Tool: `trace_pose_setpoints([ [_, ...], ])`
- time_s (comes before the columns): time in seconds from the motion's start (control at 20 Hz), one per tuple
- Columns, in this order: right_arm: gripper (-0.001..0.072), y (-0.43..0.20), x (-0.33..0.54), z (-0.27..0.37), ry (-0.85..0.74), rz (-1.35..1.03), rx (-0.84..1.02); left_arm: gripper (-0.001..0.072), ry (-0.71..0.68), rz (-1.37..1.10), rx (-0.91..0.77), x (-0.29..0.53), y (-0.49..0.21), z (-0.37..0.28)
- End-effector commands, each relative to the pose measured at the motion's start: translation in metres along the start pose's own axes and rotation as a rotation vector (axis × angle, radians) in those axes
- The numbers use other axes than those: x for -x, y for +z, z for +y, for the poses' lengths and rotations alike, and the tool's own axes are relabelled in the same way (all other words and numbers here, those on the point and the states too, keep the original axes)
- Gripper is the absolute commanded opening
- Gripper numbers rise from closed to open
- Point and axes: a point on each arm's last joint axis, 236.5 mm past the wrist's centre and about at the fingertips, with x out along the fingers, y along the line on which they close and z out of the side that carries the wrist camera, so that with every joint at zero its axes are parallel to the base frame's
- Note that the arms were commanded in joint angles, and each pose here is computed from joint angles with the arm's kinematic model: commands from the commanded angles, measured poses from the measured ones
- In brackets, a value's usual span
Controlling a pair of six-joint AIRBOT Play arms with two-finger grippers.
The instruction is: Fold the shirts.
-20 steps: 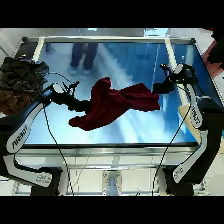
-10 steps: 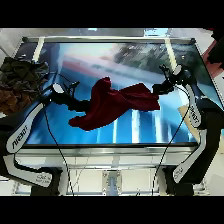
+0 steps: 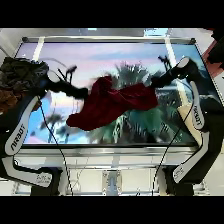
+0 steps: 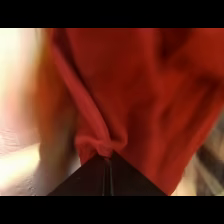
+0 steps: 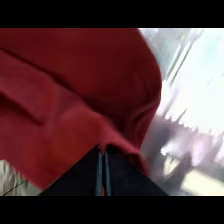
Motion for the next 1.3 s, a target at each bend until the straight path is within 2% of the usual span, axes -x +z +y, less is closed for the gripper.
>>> trace_pose_setpoints([
  [0.0,0.0026,0.025,0.093,0.019,-0.129,-0.125,0.124,0.0010,0.039,-0.191,-0.149,0.086,0.069,-0.038],
  [0.15,0.0026,0.031,0.194,0.058,-0.213,-0.287,0.203,0.0010,0.164,-0.318,-0.274,0.192,0.085,-0.068],
  [0.3,0.0026,0.013,0.295,0.107,-0.280,-0.481,0.269,0.0010,0.325,-0.454,-0.346,0.298,0.066,-0.087],
  [0.4,0.0024,-0.010,0.360,0.139,-0.337,-0.622,0.294,0.0010,0.386,-0.601,-0.384,0.366,0.045,-0.110],
  [0.6,0.0023,-0.054,0.487,0.190,-0.550,-0.976,0.363,0.0010,0.382,-0.974,-0.448,0.484,0.002,-0.171],
  [0.75,0.0022,-0.073,0.550,0.214,-0.652,-1.174,0.385,0.0009,0.376,-1.166,-0.487,0.536,-0.016,-0.197],
  [0.85,0.0022,-0.064,0.553,0.212,-0.642,-1.205,0.374,0.0009,0.373,-1.129,-0.473,0.526,-0.012,-0.192],
  [1.0,0.0022,-0.019,0.495,0.182,-0.533,-1.079,0.335,0.0009,0.372,-0.849,-0.398,0.447,0.012,-0.152],
  [1.25,0.0024,0.059,0.280,0.089,-0.196,-0.682,0.137,0.0009,0.350,-0.299,-0.236,0.244,0.044,-0.047],
])
